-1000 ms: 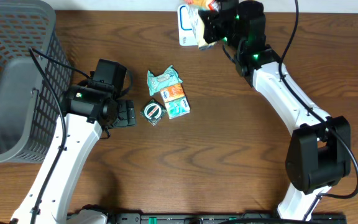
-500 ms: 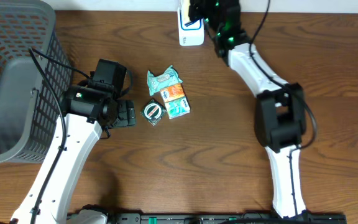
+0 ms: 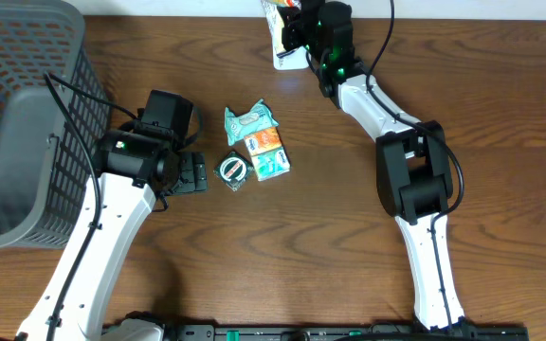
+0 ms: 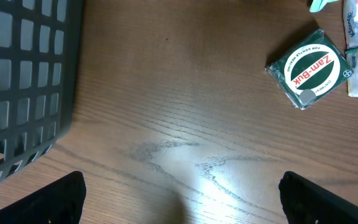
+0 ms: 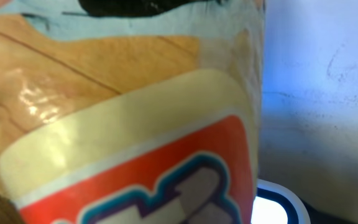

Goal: Scan the item barcode
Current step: 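Raise the snack bag to the scanner with the right gripper, then carry the snack bag to the top right corner and release it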

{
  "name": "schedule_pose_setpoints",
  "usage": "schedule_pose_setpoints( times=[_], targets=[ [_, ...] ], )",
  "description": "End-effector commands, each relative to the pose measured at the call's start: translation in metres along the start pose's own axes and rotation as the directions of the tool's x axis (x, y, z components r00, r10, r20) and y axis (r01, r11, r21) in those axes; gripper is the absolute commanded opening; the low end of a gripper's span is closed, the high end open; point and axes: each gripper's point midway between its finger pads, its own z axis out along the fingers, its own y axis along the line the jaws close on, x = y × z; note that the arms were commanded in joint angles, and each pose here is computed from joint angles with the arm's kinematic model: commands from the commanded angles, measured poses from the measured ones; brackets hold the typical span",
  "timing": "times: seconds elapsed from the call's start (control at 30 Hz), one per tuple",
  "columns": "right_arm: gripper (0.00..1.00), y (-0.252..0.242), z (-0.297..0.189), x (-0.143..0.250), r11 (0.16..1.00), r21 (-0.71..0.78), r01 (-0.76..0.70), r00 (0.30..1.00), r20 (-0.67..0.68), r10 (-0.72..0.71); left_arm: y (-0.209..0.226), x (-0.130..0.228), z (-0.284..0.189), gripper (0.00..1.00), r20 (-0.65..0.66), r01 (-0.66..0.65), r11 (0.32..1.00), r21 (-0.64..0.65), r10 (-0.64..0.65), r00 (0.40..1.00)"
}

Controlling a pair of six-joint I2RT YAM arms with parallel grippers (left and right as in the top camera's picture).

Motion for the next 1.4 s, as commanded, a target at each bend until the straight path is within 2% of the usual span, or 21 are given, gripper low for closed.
schedule_pose_setpoints(
  times=[0.0,0.23,0.43,0.53,0.67,0.77,0.83,0.97,1.0,1.03,1.07,1.1,1.13,1.17,1.37],
  targets=[
    [0.01,0.0,-0.001,-0.022,1.0,0.008,0.016,0.999,0.04,-0.016,0.003,0.0,0.001,0.98,-0.003,0.003,1.0,-0.015,-0.003,1.0],
    [0.01,-0.025,-0.009,-0.033,0.999,0.044,-0.032,0.999,0.044,0.03,0.003,0.0,0.001,0.98,-0.003,0.003,1.0,-0.015,-0.003,1.0],
    [0.01,-0.075,-0.05,-0.08,0.991,0.108,-0.084,0.996,0.027,0.082,0.003,0.0,0.001,0.98,-0.003,0.003,1.0,-0.015,-0.003,1.0],
    [0.01,-0.114,-0.086,-0.09,0.977,0.213,-0.021,0.997,-0.072,0.037,0.003,0.0,0.001,0.98,-0.003,0.003,1.0,-0.015,-0.003,1.0],
    [0.01,-0.18,-0.146,-0.075,0.915,0.398,0.068,0.965,-0.258,0.041,0.003,0.0,0.001,0.98,-0.003,0.003,1.0,-0.015,-0.003,1.0],
    [0.01,-0.218,-0.19,-0.045,0.892,0.403,0.205,0.892,-0.453,-0.001,0.003,0.0,0.001,0.98,-0.003,0.003,1.0,-0.015,-0.003,1.0],
    [0.01,-0.245,-0.222,-0.023,0.87,0.422,0.255,0.829,-0.558,0.028,0.003,0.0,0.001,0.98,-0.003,0.003,1.0,-0.015,-0.003,1.0],
    [0.01,-0.296,-0.283,0.01,0.802,0.524,0.285,0.742,-0.65,0.161,0.003,0.0,0.001,0.98,-0.003,0.003,1.0,-0.015,-0.003,1.0],
    [0.04,-0.304,-0.293,0.015,0.793,0.541,0.281,0.733,-0.654,0.187,0.003,0.0,0.001,0.98,-0.004,0.003,1.0,-0.015,-0.003,1.0],
    [0.19,-0.312,-0.303,0.02,0.786,0.556,0.271,0.726,-0.654,0.213,0.003,0.0,0.001,0.98,-0.003,0.003,1.0,-0.015,-0.003,1.0],
    [0.43,-0.318,-0.311,0.024,0.781,0.571,0.252,0.725,-0.647,0.239,0.003,0.0,0.001,0.98,-0.003,0.003,1.0,-0.015,-0.003,1.0],
    [0.61,-0.322,-0.316,0.027,0.778,0.582,0.238,0.724,-0.64,0.257,0.003,0.0,0.001,0.98,-0.003,0.003,1.0,-0.015,-0.003,1.0],
    [0.76,-0.325,-0.321,0.031,0.778,0.587,0.223,0.723,-0.635,0.272,0.003,0.0,0.001,0.98,-0.003,0.003,1.0,-0.015,-0.003,1.0],
    [0.84,-0.327,-0.324,0.033,0.781,0.588,0.211,0.723,-0.631,0.28,0.003,0.0,0.001,0.98,-0.004,0.003,1.0,-0.015,-0.003,1.0],
    [0.84,-0.327,-0.326,0.039,0.774,0.614,0.159,0.726,-0.603,0.329,0.003,0.0,0.001,0.98,-0.003,0.003,1.0,-0.015,-0.003,1.0]
  ],
)
